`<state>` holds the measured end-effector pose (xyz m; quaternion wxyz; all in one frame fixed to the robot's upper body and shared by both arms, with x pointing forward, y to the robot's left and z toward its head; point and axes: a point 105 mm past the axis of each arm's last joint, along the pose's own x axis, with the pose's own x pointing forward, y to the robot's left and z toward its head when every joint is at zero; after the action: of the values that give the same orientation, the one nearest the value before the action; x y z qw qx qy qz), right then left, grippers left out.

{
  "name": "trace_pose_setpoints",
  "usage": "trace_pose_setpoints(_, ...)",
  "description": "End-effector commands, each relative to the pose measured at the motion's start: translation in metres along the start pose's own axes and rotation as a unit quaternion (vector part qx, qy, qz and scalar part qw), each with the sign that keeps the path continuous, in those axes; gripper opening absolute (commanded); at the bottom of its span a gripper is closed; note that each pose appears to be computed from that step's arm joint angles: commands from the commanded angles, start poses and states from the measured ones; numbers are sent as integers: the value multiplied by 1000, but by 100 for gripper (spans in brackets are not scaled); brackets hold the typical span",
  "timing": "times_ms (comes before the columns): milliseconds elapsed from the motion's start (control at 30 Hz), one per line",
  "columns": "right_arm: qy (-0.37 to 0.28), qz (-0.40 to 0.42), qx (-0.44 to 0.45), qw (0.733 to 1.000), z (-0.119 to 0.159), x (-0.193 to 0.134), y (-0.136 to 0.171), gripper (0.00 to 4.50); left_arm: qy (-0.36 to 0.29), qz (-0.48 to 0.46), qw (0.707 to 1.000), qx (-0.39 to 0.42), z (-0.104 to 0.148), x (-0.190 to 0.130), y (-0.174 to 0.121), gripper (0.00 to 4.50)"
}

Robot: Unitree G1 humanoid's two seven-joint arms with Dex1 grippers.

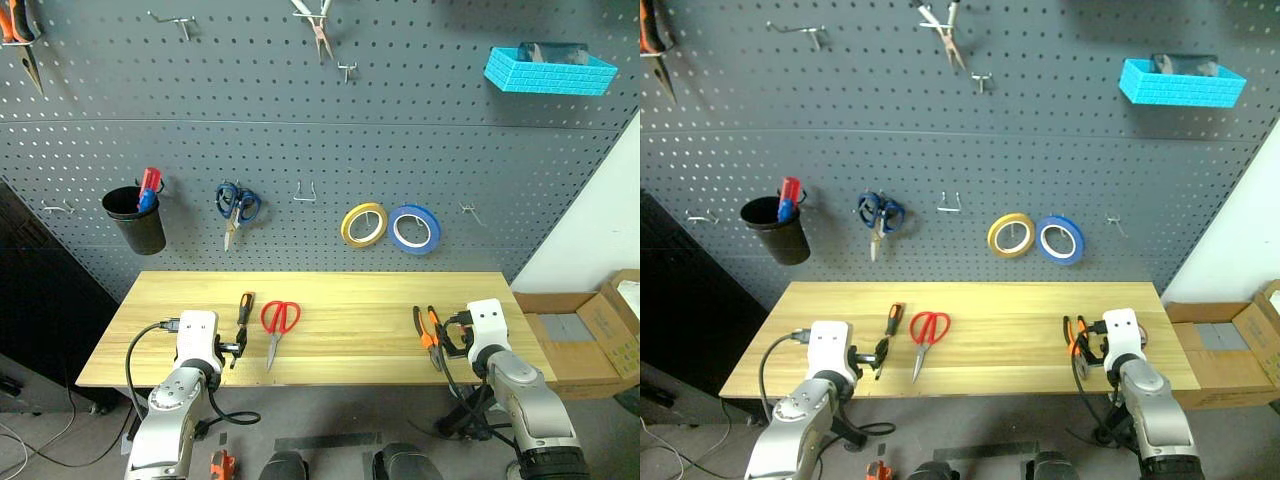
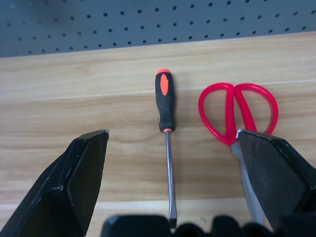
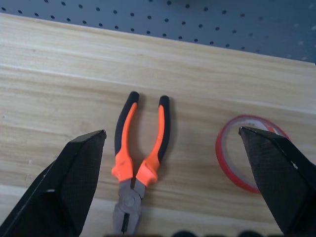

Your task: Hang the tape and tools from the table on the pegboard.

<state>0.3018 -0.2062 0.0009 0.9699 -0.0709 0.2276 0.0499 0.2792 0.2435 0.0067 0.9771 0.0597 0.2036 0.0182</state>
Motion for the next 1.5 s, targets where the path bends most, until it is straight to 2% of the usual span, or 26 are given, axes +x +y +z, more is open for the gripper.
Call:
trace_pose_setpoints(33,-26,-10,1,1000,16,1,-5,450,-36,-2,999,5,21,1,0,448)
trace_pose_setpoints(833,-35,-6,-19,999,30,2,-8,450,-46,-7,999,-10,33,9,-7,448)
trace_pose_setpoints(1000,-36,7,-27,999,36,1,-9,450,-57,-38,998,12,46,16,-18,448)
trace_pose_setpoints(1167,-7,62,-24,998,31,8,-2,450,-77,-132,986,61,66,27,-57,448)
trace_pose_setpoints(1300,15,76,-24,997,30,19,-8,450,-90,-216,967,100,78,34,-98,448)
trace_pose_setpoints(1400,32,67,-17,997,31,29,-25,450,-104,-345,924,129,88,29,-153,448)
trace_pose_setpoints(1500,47,46,-6,998,29,35,-42,450,-108,-425,886,153,92,23,-188,448)
